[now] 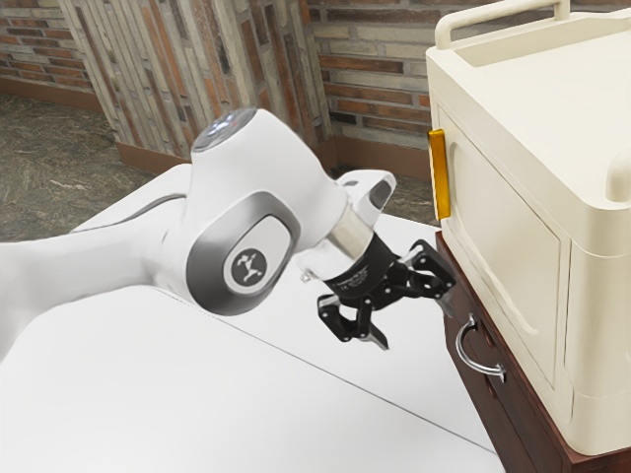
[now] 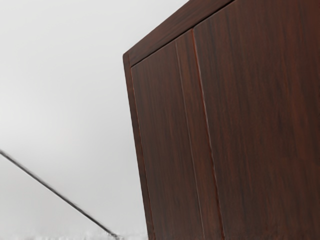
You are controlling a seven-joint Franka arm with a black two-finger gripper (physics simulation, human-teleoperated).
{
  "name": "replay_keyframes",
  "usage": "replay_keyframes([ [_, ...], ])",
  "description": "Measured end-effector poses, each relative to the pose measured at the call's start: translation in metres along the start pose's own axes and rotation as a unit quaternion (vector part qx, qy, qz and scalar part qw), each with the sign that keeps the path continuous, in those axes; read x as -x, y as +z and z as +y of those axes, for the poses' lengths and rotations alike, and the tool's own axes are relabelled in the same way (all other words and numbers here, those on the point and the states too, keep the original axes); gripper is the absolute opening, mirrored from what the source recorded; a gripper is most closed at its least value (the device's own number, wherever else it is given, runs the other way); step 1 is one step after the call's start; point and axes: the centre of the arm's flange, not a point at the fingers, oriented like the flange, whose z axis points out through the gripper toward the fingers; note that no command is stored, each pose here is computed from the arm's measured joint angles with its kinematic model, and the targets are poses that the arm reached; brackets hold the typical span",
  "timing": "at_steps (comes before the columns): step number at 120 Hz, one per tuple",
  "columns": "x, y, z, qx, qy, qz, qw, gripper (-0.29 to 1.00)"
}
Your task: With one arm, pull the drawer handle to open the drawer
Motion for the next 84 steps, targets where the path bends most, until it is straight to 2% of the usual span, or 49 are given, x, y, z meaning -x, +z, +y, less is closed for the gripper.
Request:
replay_keyframes([
  [84, 0.040, 0.000, 0.011, 0.017, 0.007, -0.010, 1.000, 0.61],
])
